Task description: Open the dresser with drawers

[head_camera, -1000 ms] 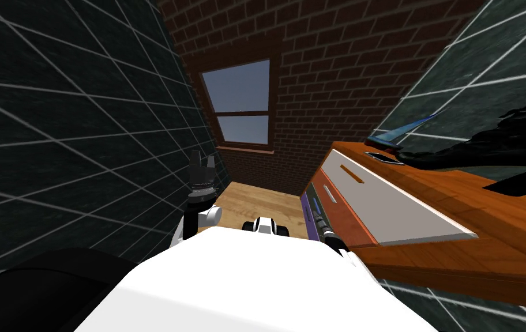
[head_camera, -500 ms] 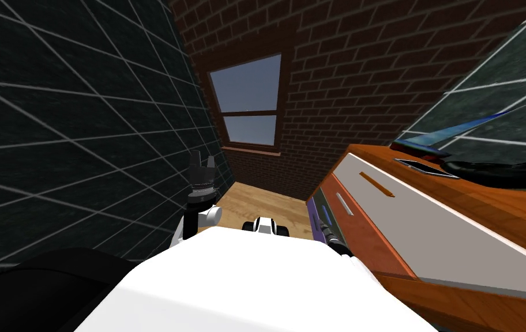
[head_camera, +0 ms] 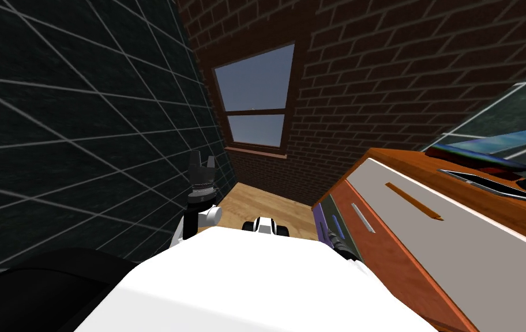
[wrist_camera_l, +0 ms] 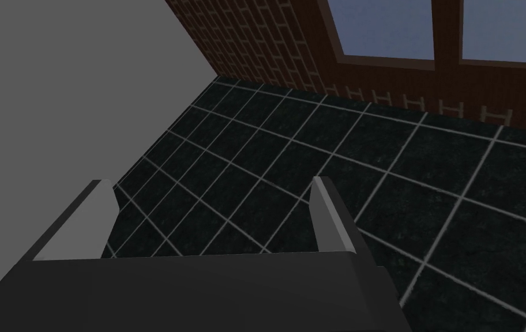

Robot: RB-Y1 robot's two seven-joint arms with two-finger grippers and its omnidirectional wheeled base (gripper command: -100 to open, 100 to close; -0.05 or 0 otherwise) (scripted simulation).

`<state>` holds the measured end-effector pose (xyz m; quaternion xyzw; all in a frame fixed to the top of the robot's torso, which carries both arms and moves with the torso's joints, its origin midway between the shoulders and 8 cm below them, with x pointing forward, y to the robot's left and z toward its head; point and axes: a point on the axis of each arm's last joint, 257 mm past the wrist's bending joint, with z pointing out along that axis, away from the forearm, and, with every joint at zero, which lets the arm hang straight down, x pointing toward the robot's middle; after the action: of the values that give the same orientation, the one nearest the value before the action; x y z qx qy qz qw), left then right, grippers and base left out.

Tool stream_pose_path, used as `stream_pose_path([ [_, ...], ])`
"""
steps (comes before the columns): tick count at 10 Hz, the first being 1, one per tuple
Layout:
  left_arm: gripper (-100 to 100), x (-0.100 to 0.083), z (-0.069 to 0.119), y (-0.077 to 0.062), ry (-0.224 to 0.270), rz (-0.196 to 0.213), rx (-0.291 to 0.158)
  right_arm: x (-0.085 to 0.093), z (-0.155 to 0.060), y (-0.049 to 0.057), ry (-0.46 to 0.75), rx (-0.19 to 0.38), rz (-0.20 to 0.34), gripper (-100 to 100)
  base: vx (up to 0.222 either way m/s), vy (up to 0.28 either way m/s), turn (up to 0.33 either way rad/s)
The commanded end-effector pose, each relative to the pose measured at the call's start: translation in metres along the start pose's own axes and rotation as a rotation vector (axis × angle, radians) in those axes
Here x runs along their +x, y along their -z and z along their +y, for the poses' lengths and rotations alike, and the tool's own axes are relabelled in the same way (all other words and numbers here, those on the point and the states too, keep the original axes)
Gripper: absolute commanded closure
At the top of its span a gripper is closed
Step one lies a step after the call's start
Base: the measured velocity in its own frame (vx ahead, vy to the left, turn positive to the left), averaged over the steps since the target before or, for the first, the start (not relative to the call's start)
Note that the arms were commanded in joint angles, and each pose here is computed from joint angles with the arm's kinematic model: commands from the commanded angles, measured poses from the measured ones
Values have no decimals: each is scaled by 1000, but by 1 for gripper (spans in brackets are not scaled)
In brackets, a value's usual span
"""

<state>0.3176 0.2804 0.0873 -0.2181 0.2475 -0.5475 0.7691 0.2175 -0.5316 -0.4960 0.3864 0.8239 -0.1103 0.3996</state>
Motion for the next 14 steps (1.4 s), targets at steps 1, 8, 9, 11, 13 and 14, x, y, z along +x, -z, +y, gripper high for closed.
stream_pose_path([
  [1, 0, 0, 0, 0, 0, 0, 0, 5, -53, -1, 65, 127, 5, -100, 127, 65, 101],
  [8, 0, 0, 0, 0, 0, 0, 0, -3, -152, 7, 183, 369, 1, -100, 104, 49, 56],
  [9, 0, 0, 0, 0, 0, 0, 0, 2, -163, 10, 190, 390, 15, -100, 123, 35, 40],
  [11, 0, 0, 0, 0, 0, 0, 0, -3, -192, 17, 224, 463, 11, -100, 116, 28, 36],
  [13, 0, 0, 0, 0, 0, 0, 0, -10, -219, 25, 256, 532, 6, -100, 105, 36, 27],
  [14, 0, 0, 0, 0, 0, 0, 0, -10, -219, 25, 256, 532, 6, -100, 40, 12, -3],
])
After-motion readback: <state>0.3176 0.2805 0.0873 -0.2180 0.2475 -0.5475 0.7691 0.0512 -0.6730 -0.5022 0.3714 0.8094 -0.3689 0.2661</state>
